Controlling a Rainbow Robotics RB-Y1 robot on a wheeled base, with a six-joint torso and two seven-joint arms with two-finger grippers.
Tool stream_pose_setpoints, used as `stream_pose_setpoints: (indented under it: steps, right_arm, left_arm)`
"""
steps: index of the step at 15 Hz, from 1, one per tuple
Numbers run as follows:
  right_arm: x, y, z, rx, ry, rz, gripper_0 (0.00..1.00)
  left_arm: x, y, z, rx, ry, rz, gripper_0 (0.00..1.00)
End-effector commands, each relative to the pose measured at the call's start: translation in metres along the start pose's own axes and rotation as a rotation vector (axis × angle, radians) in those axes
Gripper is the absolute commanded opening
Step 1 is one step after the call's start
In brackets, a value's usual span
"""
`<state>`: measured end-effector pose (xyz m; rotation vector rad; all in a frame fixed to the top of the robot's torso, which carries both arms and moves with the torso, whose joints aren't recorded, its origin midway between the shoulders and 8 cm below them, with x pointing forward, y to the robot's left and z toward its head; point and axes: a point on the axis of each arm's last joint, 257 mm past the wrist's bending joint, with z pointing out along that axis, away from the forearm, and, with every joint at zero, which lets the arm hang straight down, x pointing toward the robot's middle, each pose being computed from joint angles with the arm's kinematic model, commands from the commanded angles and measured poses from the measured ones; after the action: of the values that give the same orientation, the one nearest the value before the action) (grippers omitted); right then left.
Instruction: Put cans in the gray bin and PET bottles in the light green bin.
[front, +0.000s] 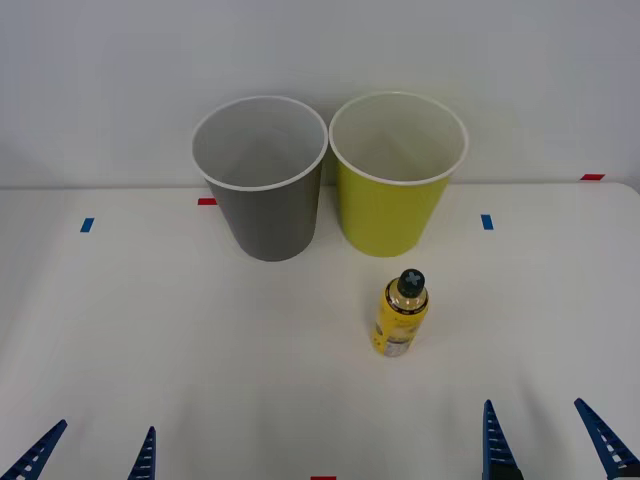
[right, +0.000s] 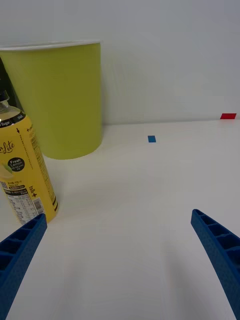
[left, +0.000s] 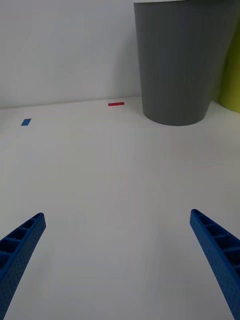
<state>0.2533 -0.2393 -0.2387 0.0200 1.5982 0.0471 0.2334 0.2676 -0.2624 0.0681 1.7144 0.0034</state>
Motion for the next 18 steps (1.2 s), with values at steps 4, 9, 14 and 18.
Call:
stream_pose_setpoints:
  steps: [4, 9, 14, 18]
  right_arm:
    - [0.0, 0.0, 0.0, 0.0, 0.0, 0.0, 1.0]
    - [0.0, 0.0, 0.0, 0.0, 0.0, 0.0, 1.0]
    - [0.0, 0.0, 0.0, 0.0, 0.0, 0.0, 1.0]
    - [0.0, 0.0, 0.0, 0.0, 0.0, 0.0, 1.0]
  left_arm:
    - [0.0, 0.0, 0.0, 0.0, 0.0, 0.0, 1.0]
    - [0.0, 0.0, 0.0, 0.0, 0.0, 0.0, 1.0]
    - [0.0, 0.0, 0.0, 0.0, 0.0, 0.0, 1.0]
    - [0.0, 0.0, 0.0, 0.0, 0.0, 0.0, 1.0]
